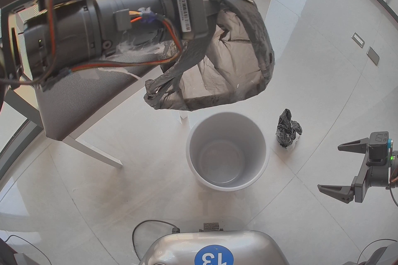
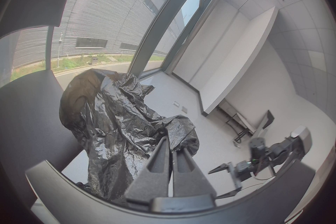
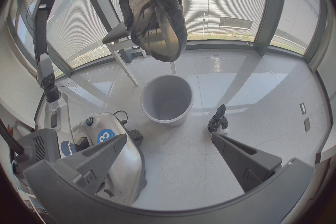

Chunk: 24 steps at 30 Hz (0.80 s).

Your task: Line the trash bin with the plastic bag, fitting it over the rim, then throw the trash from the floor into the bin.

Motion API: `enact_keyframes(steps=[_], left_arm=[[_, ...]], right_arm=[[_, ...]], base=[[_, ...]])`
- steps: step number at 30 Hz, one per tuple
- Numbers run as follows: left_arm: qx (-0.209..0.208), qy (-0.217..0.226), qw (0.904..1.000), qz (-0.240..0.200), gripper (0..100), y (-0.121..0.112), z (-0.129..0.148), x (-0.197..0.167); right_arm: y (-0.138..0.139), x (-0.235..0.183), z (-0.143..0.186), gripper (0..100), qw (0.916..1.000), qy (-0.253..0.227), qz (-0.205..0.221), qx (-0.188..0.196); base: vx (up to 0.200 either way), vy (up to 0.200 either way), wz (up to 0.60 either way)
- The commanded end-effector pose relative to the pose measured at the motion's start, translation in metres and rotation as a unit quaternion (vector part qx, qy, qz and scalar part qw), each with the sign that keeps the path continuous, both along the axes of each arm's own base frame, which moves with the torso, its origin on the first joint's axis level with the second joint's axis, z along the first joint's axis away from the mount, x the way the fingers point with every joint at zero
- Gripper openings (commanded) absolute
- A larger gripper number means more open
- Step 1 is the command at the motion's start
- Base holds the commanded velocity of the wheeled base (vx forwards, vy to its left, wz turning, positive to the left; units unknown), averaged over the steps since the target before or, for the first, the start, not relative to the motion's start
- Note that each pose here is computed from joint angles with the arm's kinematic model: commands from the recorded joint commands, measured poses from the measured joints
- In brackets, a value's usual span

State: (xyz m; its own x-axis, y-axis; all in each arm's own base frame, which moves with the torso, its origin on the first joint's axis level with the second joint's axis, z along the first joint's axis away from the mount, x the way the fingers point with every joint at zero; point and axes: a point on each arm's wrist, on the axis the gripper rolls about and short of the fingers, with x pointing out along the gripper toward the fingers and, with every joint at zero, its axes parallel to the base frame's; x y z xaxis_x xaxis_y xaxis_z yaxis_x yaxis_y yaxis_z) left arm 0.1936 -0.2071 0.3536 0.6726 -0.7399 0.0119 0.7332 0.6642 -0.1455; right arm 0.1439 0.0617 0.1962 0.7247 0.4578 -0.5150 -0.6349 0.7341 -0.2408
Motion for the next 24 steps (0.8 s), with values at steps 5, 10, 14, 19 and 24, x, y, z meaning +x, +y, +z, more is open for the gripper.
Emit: enact_keyframes(steps=[5, 10, 14, 19, 24], left_arm=[[-0.048, -0.030, 0.9966, -0.060, 0, 0.007, 0.027, -0.045], [-0.049, -0.030, 0.9956, -0.074, 0, 0.003, 0.028, -0.051], [-0.048, -0.029, 0.9953, -0.079, 0, 0.002, 0.027, -0.050], [-0.052, -0.033, 0.9949, -0.080, 0, 0.002, 0.029, -0.051], [-0.052, -0.031, 0.9951, -0.079, 0, -0.001, 0.028, -0.048]], right_arm=[[0.016, 0.031, 0.003, 100, 0.9997, -0.012, 0.018, -0.011], [0.031, 0.046, 0.009, 100, 0.9992, -0.019, 0.035, -0.008], [0.037, 0.053, 0.017, 100, 0.9988, -0.029, 0.039, -0.003], [0.047, 0.066, 0.028, 100, 0.9971, -0.059, 0.035, 0.032], [0.061, 0.063, 0.034, 100, 0.9933, -0.058, 0.039, 0.092]], base=[[0.000, 0.000, 0.00], [0.000, 0.000, 0.00], [0.000, 0.000, 0.00], [0.000, 0.000, 0.00], [0.000, 0.000, 0.00]])
